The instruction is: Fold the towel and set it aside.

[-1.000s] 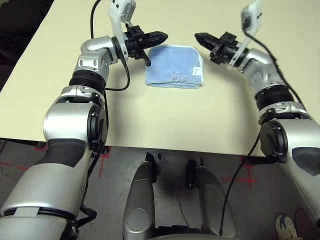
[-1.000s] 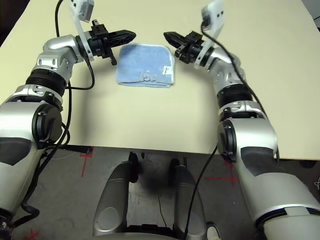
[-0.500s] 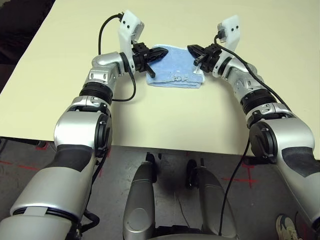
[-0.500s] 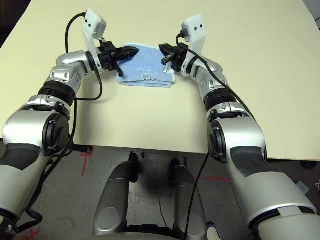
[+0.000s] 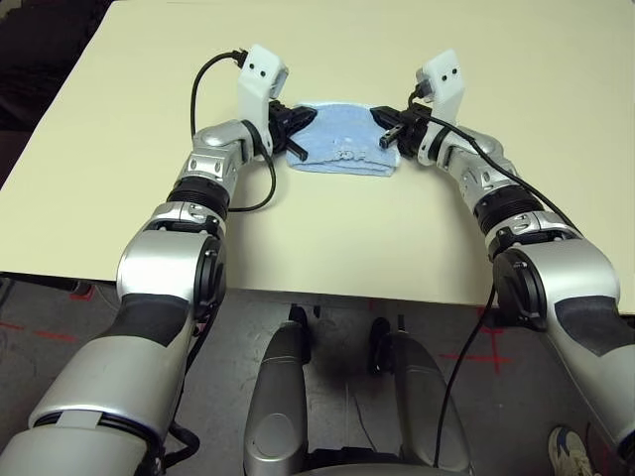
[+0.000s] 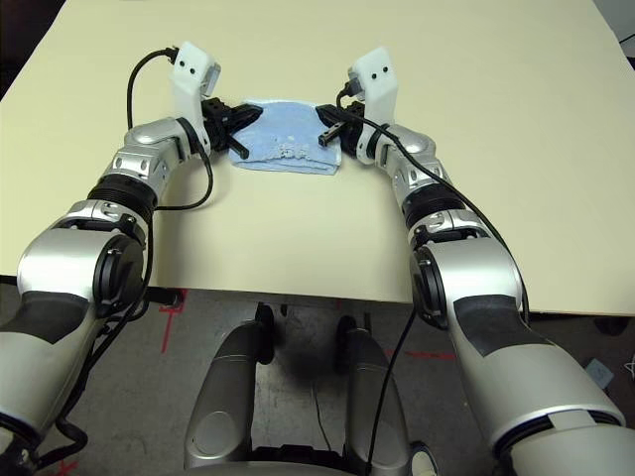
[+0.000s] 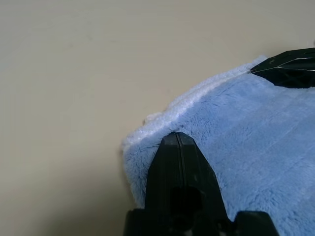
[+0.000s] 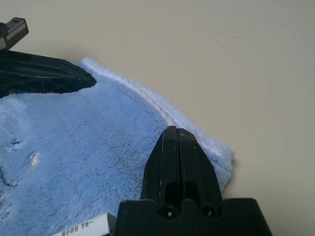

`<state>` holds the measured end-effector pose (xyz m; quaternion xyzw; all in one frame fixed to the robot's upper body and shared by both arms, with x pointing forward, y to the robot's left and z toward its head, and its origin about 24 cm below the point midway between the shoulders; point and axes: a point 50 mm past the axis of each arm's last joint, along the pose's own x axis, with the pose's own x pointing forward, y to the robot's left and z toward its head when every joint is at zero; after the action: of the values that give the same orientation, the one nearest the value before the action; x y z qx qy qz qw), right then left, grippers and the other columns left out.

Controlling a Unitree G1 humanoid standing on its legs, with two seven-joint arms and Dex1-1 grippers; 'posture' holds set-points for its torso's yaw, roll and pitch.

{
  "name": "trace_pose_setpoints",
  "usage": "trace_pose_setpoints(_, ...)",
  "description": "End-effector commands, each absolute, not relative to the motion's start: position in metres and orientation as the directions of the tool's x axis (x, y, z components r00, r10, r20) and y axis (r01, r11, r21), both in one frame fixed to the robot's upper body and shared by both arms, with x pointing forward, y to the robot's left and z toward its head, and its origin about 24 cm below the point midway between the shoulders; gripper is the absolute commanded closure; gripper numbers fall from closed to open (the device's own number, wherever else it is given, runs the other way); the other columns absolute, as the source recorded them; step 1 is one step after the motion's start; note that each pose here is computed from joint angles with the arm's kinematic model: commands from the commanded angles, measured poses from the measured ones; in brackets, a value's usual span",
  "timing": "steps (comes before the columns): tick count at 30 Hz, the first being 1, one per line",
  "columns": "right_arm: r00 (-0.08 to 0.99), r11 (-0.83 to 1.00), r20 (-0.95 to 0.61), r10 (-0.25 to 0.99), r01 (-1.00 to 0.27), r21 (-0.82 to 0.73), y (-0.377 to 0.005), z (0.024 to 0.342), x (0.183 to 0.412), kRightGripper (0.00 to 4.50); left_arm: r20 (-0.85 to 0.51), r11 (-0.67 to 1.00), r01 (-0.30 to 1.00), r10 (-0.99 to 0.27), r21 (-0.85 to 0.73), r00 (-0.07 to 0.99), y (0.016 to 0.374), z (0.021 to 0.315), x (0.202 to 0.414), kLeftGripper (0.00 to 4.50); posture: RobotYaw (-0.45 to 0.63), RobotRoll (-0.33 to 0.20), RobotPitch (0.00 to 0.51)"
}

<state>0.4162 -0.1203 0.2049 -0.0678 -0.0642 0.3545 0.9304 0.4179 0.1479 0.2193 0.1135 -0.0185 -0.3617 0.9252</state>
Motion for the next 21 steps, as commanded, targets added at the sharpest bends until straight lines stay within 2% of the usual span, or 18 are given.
trace_pose_setpoints(1,0.687,0.698,0.12,0.716,-0.705,-0.128,-0.132,0.205,0.412,4.5,-0.051,0.654,0.729,-0.736,0.201,0.675,0.156,0.222,0.414,4.46,0.1,0.0,0.346)
trace_pose_setpoints(6,0.479,0.545,0.304,0.823,-0.817,-0.188,-0.159,0.25,0.397,4.5,0.018,0.468,0.843,-0.876,0.266,0.481,0.16,0.258,0.401,4.46,0.09,0.0,0.342)
trace_pose_setpoints(8,0.412,0.483,0.296,0.862,-0.844,-0.232,-0.175,0.26,0.388,4.5,0.025,0.379,0.88,-0.921,0.286,0.388,0.164,0.27,0.394,4.46,0.09,0.0,0.341)
trace_pose_setpoints(10,0.358,0.409,0.219,0.908,-0.87,-0.274,-0.192,0.26,0.377,4.5,0.01,0.277,0.911,-0.958,0.307,0.287,0.168,0.278,0.384,4.46,0.09,0.0,0.338)
trace_pose_setpoints(15,0.316,0.323,0.065,0.946,-0.921,-0.219,-0.219,0.245,0.351,4.5,-0.105,0.111,0.926,-0.982,0.361,0.159,0.177,0.27,0.362,4.46,0.08,0.0,0.338)
trace_pose_setpoints(19,0.327,0.324,0.007,0.945,-0.934,-0.153,-0.229,0.232,0.338,4.5,-0.148,0.066,0.927,-0.981,0.368,0.129,0.179,0.26,0.353,4.46,0.08,0.0,0.339)
trace_pose_setpoints(21,0.338,0.326,-0.036,0.94,-0.927,-0.185,-0.232,0.227,0.335,4.5,-0.177,0.045,0.924,-0.977,0.381,0.12,0.18,0.254,0.351,4.46,0.07,0.0,0.338)
